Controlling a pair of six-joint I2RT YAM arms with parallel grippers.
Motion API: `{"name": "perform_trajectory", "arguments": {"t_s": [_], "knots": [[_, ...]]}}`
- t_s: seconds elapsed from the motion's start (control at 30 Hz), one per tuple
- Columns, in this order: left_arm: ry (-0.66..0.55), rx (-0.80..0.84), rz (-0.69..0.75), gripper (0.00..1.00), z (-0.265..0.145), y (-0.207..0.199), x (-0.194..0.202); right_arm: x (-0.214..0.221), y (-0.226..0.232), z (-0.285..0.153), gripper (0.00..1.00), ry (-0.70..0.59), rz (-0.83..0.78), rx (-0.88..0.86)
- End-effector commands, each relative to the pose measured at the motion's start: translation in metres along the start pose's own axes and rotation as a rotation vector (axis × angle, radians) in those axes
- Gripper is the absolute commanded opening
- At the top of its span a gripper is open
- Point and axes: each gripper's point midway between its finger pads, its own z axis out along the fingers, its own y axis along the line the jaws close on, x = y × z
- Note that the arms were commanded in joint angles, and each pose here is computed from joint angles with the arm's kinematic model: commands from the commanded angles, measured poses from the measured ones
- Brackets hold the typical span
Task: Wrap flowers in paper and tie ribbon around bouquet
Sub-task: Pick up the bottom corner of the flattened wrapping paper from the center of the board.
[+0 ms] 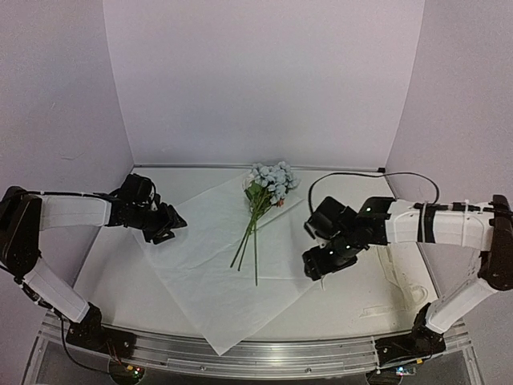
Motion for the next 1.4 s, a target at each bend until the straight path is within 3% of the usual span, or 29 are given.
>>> {"name": "perform_trajectory", "arguments": {"t_s": [0.0,0.17,0.43,0.73,0.93,1.1,1.23,1.37], "knots": [[-0.079,-0.032,0.084,0.59,-0.029,-0.015,-0.031,0.004,0.107,-0.005,0.74,-0.01,-0.371,-0.182],[-0.125,-0.049,0.057,0.59,-0.052,-0.005,-0.063,0.024,0.191,0.003,0.75,-0.003,-0.592,-0.237],[-0.208,-0.048,0.047,0.6,-0.088,0.0,-0.106,0.066,0.261,0.02,0.78,0.043,-0.756,-0.289],[-0.203,-0.067,0.052,0.6,-0.085,0.009,-0.106,0.088,0.283,0.041,0.82,0.081,-0.825,-0.26],[-0.213,-0.064,0.064,0.6,-0.09,0.006,-0.106,0.096,0.282,0.063,0.78,0.123,-0.829,-0.227],[-0.214,-0.058,0.072,0.6,-0.091,0.002,-0.108,0.096,0.276,0.066,0.64,0.119,-0.839,-0.2],[-0.207,-0.043,0.071,0.59,-0.09,0.001,-0.106,0.09,0.275,0.058,0.35,0.095,-0.846,-0.202],[-0.202,-0.032,0.07,0.59,-0.09,0.001,-0.104,0.083,0.275,0.051,0.15,0.082,-0.834,-0.215]]}}
